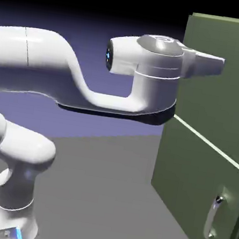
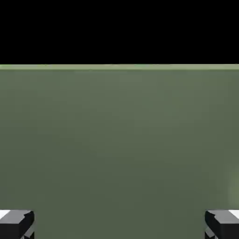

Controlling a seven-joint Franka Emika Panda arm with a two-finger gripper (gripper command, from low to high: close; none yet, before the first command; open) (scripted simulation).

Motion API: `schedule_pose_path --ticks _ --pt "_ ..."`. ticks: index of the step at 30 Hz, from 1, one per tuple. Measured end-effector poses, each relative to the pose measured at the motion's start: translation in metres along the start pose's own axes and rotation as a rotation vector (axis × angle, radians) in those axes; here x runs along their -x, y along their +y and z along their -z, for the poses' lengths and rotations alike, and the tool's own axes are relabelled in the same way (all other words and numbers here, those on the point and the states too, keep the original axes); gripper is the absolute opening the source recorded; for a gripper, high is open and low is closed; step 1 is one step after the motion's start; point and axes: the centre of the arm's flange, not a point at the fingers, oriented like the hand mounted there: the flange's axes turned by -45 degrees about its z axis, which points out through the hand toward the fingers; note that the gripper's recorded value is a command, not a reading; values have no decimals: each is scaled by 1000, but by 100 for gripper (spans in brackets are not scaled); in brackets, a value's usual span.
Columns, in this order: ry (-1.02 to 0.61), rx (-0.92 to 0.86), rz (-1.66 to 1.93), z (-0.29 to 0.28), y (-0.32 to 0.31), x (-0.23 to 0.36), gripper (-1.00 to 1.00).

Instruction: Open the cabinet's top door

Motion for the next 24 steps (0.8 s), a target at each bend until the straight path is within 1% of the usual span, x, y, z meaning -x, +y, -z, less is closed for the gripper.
schedule_pose_path --ticks 11,13,17,18,20,24 --pt "-36 40 -16 -18 84 68 0" --pt "-38 42 -16 -18 86 70 0" --pt "-38 42 -17 -60 88 72 0" --pt "-38 42 -16 -68 88 72 -100" --pt "-38 42 -16 -68 88 72 -100" --pt "-39 104 -14 -42 77 71 -100"
